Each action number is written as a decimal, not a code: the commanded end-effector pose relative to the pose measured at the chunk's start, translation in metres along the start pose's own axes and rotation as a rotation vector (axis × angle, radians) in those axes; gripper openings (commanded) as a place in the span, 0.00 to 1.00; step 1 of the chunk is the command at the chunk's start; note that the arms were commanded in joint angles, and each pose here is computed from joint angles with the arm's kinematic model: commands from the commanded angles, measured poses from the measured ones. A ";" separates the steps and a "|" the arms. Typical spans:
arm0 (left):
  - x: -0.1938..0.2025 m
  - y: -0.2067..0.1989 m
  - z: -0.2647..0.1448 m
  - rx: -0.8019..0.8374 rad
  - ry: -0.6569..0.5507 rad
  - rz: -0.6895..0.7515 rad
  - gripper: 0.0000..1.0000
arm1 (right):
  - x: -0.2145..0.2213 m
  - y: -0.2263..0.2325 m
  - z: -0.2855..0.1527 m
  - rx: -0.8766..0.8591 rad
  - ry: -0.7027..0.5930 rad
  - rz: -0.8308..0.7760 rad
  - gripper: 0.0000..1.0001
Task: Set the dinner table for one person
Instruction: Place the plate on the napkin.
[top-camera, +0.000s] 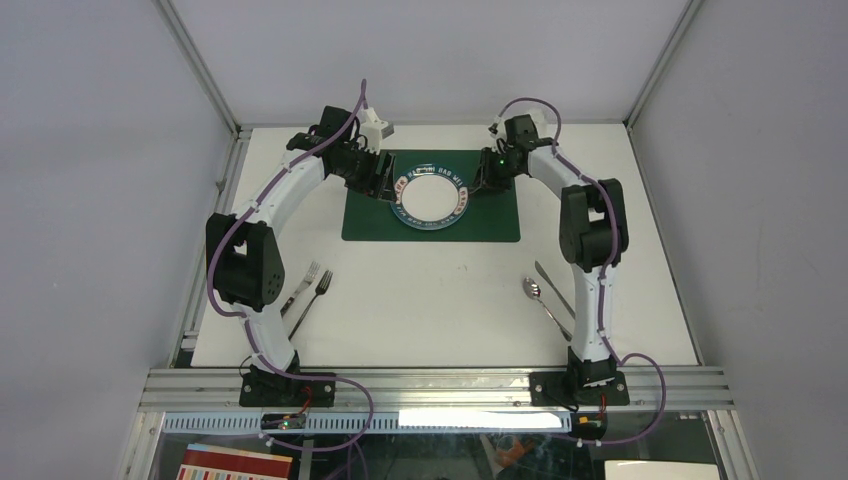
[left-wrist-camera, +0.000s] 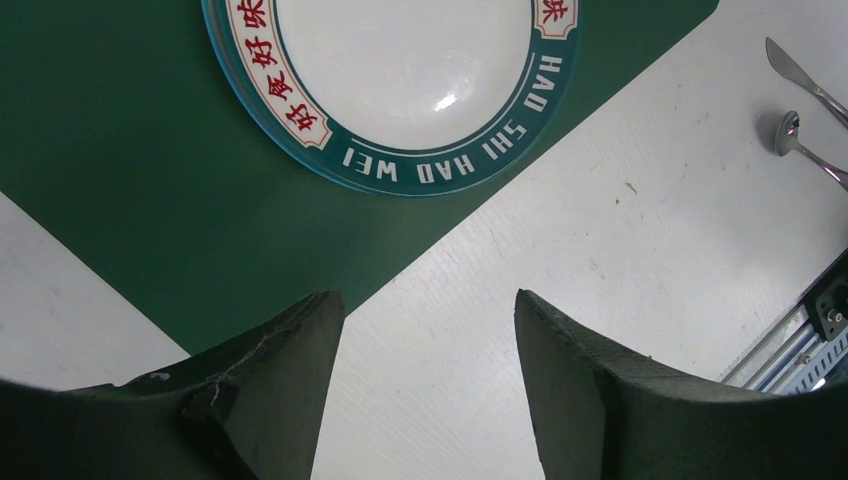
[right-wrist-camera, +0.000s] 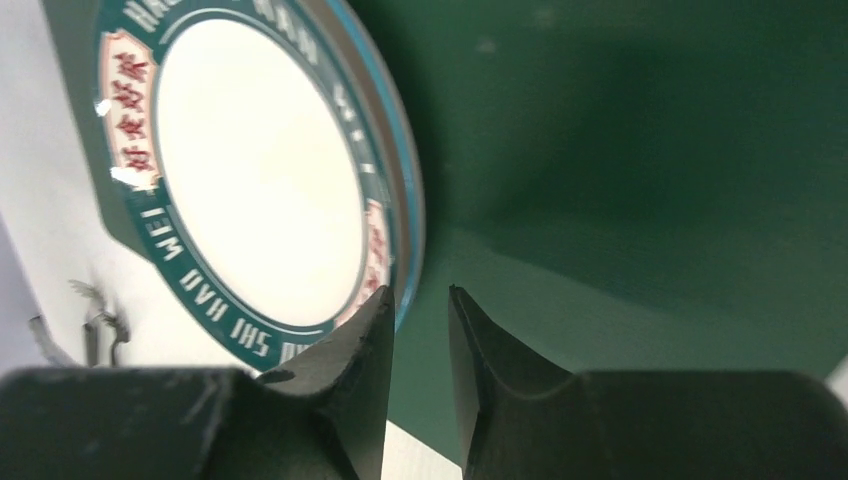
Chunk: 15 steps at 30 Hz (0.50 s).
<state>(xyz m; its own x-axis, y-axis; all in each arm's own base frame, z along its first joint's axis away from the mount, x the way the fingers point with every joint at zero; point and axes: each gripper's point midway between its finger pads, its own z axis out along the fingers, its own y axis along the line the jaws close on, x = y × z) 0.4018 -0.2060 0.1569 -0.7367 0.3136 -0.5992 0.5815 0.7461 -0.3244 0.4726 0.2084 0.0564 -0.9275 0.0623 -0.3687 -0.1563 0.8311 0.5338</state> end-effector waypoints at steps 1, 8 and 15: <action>-0.021 -0.017 -0.019 0.028 -0.083 0.061 0.66 | -0.025 -0.008 -0.038 0.107 -0.093 -0.075 0.29; -0.021 -0.012 -0.023 -0.008 -0.090 0.060 0.66 | -0.024 -0.010 -0.060 0.134 -0.120 -0.168 0.29; -0.034 0.051 -0.034 -0.314 -0.112 0.030 0.67 | -0.021 -0.003 -0.124 0.237 -0.239 -0.330 0.28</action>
<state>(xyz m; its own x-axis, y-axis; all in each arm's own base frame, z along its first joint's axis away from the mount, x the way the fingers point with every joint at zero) 0.4126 -0.1901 0.1535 -0.7294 0.3198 -0.6047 0.5470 0.8036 -0.2348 0.4535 0.1539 0.0814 -0.8767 -0.0445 -0.4789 -0.2230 0.9198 0.3228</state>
